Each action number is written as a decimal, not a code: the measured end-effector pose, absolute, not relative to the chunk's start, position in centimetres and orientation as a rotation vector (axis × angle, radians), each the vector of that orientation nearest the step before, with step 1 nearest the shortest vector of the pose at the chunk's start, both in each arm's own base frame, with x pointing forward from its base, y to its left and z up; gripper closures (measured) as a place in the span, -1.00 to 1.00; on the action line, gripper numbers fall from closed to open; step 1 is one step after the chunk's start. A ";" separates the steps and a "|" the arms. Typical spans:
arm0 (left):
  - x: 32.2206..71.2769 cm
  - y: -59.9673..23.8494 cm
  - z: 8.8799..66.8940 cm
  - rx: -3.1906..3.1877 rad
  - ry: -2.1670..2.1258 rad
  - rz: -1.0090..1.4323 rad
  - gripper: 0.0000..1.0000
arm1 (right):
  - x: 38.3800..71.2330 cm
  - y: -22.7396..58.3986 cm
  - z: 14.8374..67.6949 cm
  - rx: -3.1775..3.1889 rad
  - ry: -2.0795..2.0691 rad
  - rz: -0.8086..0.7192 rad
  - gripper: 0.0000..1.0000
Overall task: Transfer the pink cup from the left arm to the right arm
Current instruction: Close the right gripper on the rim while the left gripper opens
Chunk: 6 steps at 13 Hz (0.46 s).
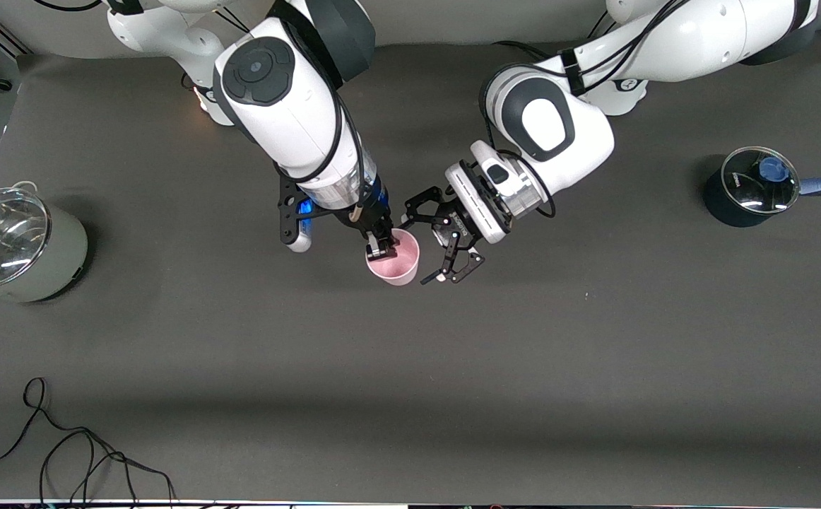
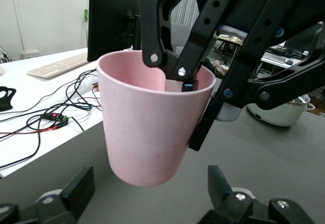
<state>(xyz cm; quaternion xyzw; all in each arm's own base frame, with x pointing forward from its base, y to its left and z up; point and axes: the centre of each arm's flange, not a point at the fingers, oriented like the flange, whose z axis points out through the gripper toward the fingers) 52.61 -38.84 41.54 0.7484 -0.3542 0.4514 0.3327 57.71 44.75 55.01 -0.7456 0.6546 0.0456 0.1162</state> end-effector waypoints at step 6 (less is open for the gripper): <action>55.6 -32.3 39.0 2.065 -0.845 1.184 -0.99 | 57.8 44.7 55.1 -2.181 1.918 0.132 0.82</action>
